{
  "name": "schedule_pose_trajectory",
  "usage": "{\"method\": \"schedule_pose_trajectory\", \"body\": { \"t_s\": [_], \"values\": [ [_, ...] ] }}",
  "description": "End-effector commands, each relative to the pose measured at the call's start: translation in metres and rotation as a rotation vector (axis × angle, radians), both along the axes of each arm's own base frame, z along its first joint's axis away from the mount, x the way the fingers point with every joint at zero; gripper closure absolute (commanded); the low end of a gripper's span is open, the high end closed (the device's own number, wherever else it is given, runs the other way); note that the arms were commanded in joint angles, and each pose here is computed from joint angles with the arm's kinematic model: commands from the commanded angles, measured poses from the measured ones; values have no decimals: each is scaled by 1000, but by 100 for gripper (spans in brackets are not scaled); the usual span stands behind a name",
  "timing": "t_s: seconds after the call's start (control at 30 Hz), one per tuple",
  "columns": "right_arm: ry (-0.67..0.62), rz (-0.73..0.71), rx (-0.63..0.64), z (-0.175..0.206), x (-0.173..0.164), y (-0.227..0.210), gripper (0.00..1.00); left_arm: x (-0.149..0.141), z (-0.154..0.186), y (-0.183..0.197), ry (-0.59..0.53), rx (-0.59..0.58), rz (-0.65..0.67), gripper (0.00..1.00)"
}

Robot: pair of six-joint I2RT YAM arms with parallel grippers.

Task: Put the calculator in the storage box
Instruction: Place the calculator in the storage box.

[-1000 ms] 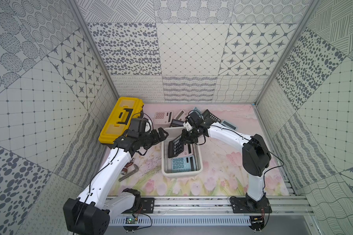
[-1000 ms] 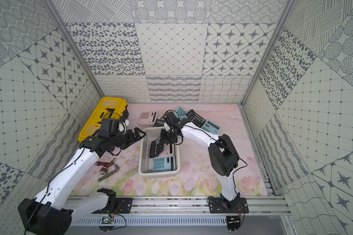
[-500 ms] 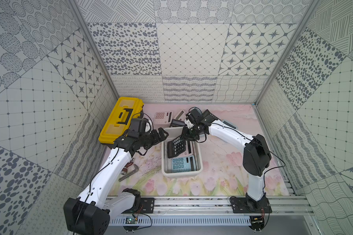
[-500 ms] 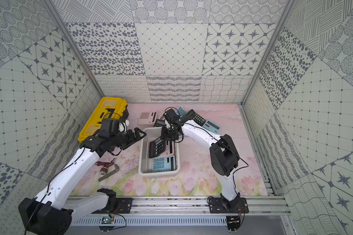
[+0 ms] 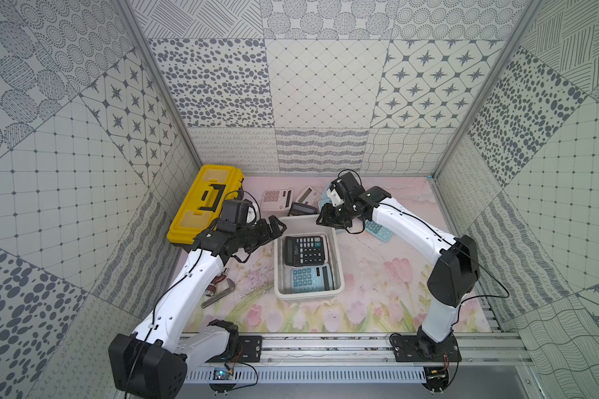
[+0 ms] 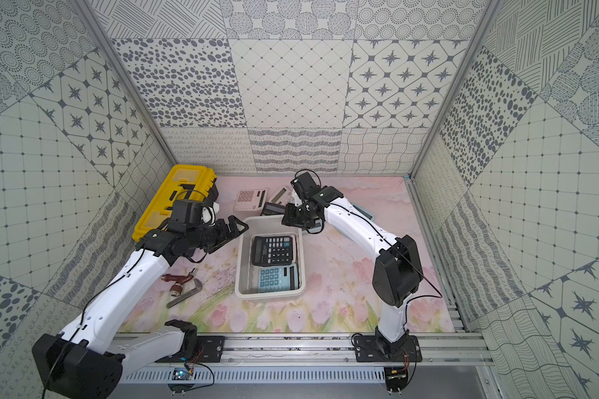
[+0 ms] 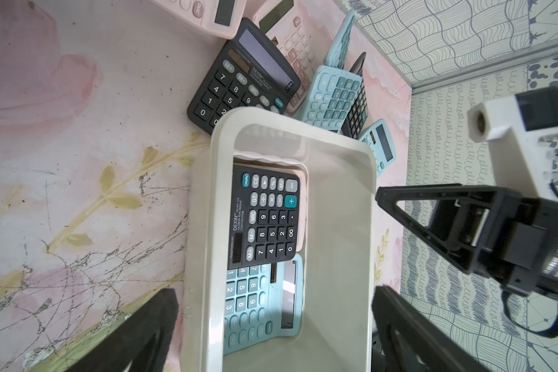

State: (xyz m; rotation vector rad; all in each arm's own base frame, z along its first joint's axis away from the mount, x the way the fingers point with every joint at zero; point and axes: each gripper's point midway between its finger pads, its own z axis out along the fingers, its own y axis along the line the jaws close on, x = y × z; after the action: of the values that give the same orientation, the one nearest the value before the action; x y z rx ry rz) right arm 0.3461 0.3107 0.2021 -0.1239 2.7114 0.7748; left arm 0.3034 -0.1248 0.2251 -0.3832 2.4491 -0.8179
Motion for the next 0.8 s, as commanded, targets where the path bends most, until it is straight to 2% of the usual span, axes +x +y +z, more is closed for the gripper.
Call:
{"method": "schedule_pose_trajectory", "body": {
  "t_s": [0.0, 0.2, 0.4, 0.63, 0.77],
  "values": [
    [-50, 1, 35, 22, -2, -13, 49, 13, 14, -4, -28, -3, -23, 0],
    [-91, -79, 90, 37, 7, -55, 40, 39, 31, -12, -51, 4, -58, 0],
    [-102, -194, 120, 31, 21, -108, 30, 73, 37, -30, -30, -25, -127, 0],
    [-89, -283, 222, 9, 48, -147, 29, 121, 30, -50, 12, -53, -190, 0],
    [-118, -258, 266, 3, 72, -150, 29, 150, 21, -64, 47, -100, -218, 0]
  ]
}}
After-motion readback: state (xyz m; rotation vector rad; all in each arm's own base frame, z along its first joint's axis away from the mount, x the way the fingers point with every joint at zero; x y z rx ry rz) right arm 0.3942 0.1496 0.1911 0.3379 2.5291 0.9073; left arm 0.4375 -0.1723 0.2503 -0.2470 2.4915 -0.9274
